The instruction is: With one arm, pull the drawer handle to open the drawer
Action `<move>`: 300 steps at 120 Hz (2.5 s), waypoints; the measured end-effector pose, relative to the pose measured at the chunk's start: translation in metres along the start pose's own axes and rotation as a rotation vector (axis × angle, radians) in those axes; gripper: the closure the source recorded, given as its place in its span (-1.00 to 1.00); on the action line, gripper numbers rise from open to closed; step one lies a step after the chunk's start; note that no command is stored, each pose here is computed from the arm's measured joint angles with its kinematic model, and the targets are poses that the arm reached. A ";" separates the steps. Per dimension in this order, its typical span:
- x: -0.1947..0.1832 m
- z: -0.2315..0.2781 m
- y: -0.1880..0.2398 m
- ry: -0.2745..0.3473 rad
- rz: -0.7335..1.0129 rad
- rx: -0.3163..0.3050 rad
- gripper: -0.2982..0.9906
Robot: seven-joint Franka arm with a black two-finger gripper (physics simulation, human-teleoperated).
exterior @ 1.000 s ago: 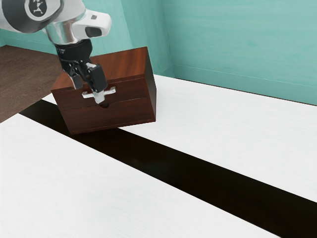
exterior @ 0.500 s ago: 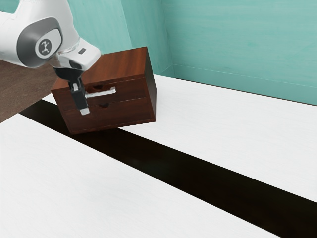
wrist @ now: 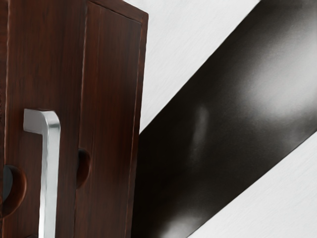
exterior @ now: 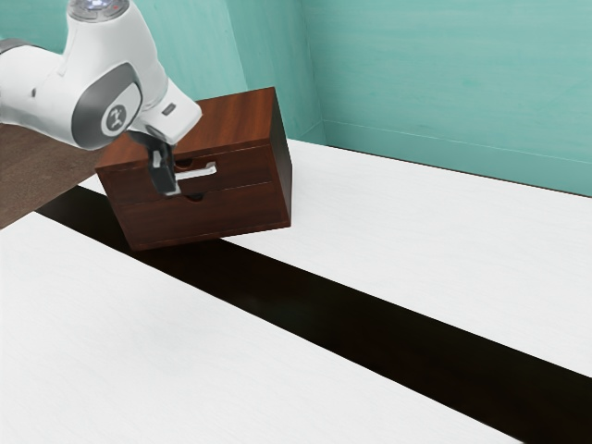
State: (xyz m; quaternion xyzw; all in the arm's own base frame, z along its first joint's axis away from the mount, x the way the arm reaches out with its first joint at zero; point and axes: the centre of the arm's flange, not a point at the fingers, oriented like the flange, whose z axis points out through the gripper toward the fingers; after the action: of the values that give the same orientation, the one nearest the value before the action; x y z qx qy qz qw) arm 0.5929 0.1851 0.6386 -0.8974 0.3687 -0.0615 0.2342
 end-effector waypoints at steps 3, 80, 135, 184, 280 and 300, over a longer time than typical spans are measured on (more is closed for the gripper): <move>-0.007 0.000 -0.004 -0.001 -0.006 0.007 -0.54; -0.061 0.049 -0.033 -0.053 -0.014 0.010 -0.54; -0.055 0.086 -0.042 -0.079 0.037 0.065 -0.38; -0.026 0.114 -0.040 -0.042 0.068 0.078 -0.21; 0.016 0.153 -0.038 0.044 0.077 0.088 -0.32; 0.018 0.161 -0.029 0.050 0.078 0.065 -0.53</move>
State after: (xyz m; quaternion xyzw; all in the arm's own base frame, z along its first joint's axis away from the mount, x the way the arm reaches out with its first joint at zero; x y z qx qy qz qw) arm 0.6695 0.2509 0.5092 -0.8725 0.4070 -0.0865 0.2562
